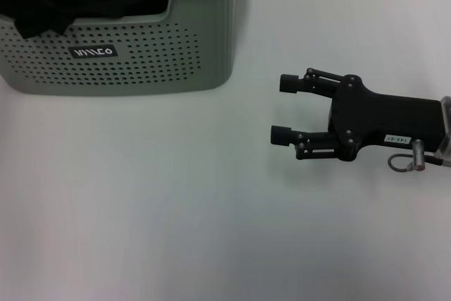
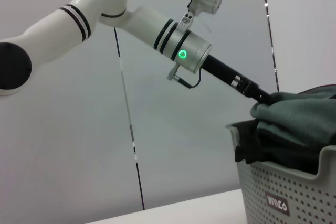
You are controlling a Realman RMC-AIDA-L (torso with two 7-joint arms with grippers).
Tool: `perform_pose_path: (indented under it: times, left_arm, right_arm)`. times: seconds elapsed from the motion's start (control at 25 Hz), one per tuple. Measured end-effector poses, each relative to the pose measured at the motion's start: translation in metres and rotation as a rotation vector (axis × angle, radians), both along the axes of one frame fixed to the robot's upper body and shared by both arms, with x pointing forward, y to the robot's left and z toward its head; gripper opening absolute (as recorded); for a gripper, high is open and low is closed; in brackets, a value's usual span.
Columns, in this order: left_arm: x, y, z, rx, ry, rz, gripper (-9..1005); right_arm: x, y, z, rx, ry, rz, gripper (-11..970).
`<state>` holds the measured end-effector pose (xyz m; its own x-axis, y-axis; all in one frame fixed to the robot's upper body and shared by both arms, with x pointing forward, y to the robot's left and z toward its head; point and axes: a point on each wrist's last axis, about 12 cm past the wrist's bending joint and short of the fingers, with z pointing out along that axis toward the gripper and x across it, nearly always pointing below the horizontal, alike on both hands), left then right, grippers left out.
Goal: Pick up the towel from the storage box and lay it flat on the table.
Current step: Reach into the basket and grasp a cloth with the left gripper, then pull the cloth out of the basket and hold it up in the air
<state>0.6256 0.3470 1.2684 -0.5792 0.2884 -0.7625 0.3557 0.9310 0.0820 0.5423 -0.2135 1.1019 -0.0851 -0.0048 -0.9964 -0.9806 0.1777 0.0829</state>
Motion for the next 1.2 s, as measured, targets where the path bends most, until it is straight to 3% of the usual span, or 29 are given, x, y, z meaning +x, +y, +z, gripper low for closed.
perform_pose_path:
  times: [0.08,0.2,0.6,0.8,1.0,1.2]
  left_arm:
    - [0.000,0.000,0.000,-0.005,-0.002,-0.002,468]
    - [-0.002,-0.001,0.001,-0.021,-0.019,-0.010,262]
    - [-0.028,0.002,0.019,-0.153,-0.230,-0.087,87]
    - [-0.056,0.008,0.032,-0.286,-0.484,-0.207,51]
    - [-0.100,0.025,0.043,-0.457,-0.752,-0.397,46]
    - [-0.131,0.047,0.043,-0.698,-0.850,-0.628,45]
  right_arm:
    - [-0.001,-0.001,0.000,0.010,0.003,-0.011,851]
    - [-0.002,-0.004,-0.001,0.027,0.004,-0.029,850]
    - [-0.005,-0.016,0.002,0.087,-0.027,-0.087,847]
    - [-0.009,-0.025,0.006,0.133,-0.072,-0.117,846]
    - [-0.011,-0.037,0.018,0.202,-0.150,-0.123,844]
    - [-0.010,-0.044,0.034,0.249,-0.255,-0.114,843]
